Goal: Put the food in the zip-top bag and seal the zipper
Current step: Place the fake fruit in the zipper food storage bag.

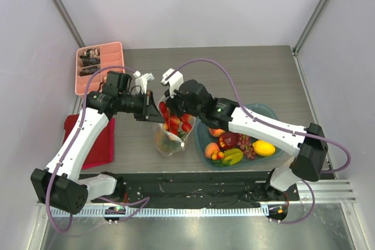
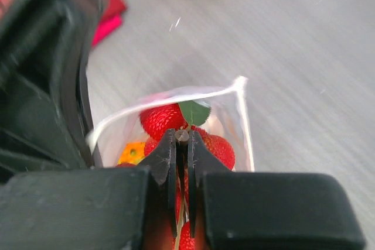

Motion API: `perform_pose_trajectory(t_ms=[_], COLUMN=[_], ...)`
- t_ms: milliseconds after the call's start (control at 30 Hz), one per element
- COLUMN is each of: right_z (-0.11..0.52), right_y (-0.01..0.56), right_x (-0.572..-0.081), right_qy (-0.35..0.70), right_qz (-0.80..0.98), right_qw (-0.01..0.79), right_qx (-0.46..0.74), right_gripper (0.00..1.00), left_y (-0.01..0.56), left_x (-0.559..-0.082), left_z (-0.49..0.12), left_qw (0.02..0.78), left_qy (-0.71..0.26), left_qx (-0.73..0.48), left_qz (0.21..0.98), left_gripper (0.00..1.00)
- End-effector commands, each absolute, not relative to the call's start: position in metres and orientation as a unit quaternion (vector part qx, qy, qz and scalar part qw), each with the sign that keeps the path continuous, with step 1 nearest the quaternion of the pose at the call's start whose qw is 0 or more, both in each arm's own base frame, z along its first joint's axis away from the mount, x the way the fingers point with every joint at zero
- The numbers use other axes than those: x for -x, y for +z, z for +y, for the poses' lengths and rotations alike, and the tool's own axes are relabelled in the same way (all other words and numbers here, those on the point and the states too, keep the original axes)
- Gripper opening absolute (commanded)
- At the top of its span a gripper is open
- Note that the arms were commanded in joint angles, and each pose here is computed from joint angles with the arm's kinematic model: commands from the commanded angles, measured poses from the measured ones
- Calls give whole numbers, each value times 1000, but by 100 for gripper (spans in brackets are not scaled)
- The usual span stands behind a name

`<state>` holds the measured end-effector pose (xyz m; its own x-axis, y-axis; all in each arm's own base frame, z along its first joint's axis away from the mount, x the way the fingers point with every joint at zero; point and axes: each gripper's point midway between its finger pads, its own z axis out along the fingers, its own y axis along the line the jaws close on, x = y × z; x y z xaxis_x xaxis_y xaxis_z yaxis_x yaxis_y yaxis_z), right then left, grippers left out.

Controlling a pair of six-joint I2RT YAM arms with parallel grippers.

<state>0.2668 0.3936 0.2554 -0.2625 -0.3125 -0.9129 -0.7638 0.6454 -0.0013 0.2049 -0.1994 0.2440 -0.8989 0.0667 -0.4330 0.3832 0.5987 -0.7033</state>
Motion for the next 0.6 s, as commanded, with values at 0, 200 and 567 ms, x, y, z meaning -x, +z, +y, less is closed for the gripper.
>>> perform_pose_trajectory(t_ms=[0,200,567], right_z=[387,396,402], right_y=[355,286,301], right_x=[-280,-253,-226], right_qy=[269,286,312], right_qz=[690,689,696], right_qw=[615,573,497], right_qx=[270,339,412], right_gripper=[1,1,63], left_y=[259,258,256], left_x=[-199,-201,-204], left_z=[-204,-207,-199], left_qw=[202,196,188], left_qy=[-458,-471,-475], left_qx=[-157,-155,-132], left_qz=[851,846,850], left_gripper=[0,0,0])
